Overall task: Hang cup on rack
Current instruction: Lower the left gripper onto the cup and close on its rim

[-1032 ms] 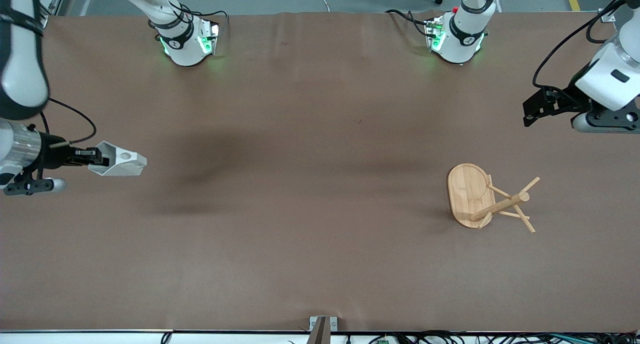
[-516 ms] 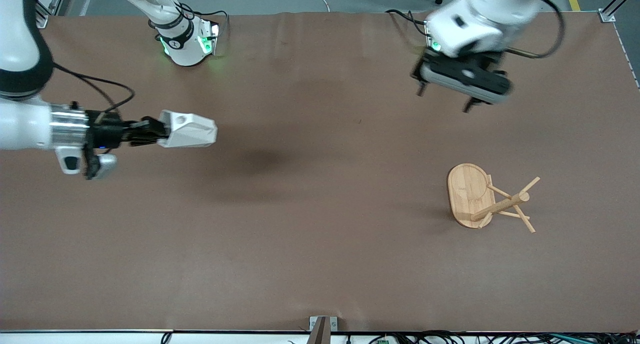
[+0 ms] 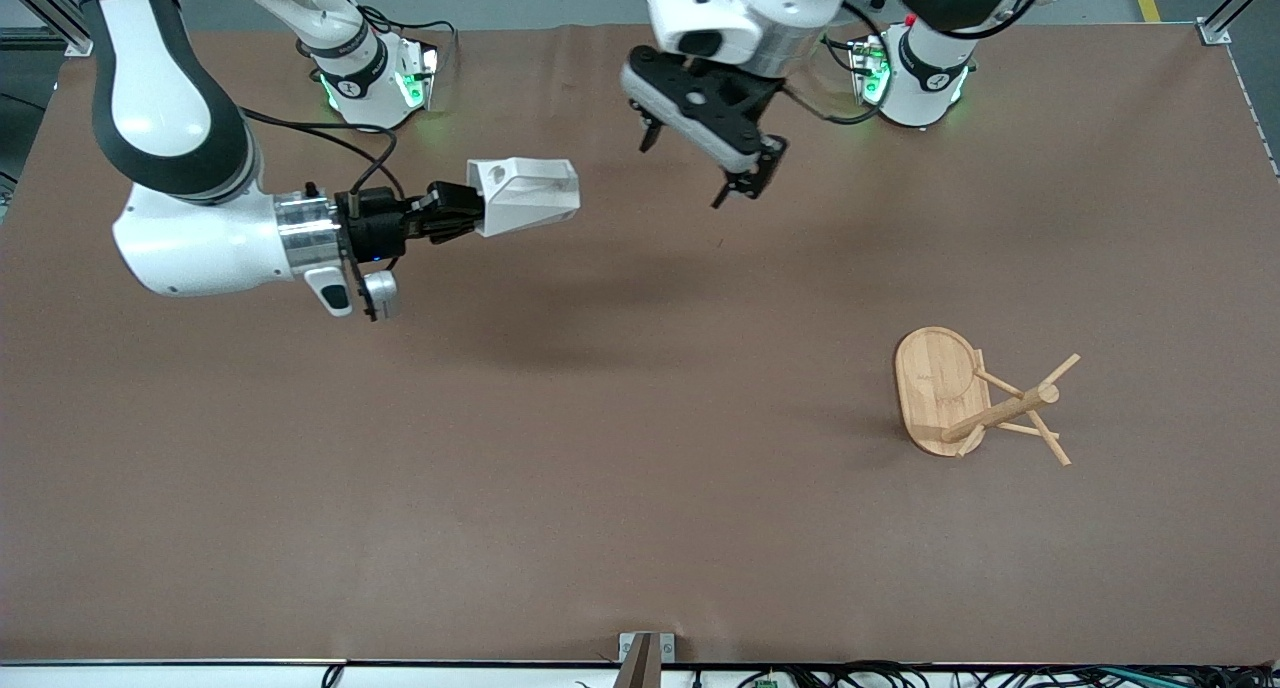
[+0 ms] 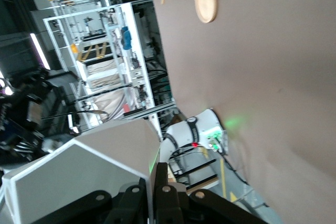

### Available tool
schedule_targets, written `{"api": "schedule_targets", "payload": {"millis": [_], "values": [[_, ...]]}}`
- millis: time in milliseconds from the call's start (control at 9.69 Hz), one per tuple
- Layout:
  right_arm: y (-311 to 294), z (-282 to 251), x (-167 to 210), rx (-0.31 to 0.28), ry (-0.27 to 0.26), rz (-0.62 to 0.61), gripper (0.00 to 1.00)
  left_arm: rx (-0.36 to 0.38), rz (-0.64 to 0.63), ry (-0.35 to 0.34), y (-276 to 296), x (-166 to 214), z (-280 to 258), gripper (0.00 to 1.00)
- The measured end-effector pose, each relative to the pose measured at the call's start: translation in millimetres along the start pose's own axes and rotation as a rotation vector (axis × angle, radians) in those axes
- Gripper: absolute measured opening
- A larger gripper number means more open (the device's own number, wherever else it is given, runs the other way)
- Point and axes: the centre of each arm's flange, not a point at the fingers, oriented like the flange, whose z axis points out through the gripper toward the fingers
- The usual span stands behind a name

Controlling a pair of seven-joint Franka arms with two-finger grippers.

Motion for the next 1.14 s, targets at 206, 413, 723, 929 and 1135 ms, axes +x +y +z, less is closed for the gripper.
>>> {"api": "schedule_targets", "payload": {"millis": [206, 413, 723, 929, 1135], "values": [[-2, 29, -3, 0.033, -0.01, 0.01, 0.04, -0.015, 0.049, -0.007, 33, -3, 8, 1.0], [-2, 35, -4, 0.032, -0.012, 0.011, 0.04, -0.028, 0.08, 0.002, 52, -5, 3, 1.0], [-2, 35, -3, 0.035, -0.01, 0.012, 0.04, -0.033, 0.162, -0.006, 56, -5, 8, 1.0], [-2, 35, -3, 0.035, -0.01, 0.012, 0.04, -0.034, 0.213, -0.003, 53, 0, 22, 1.0], [-2, 35, -3, 0.036, -0.01, 0.012, 0.04, -0.036, 0.256, 0.001, 51, 5, 34, 1.0]]}}
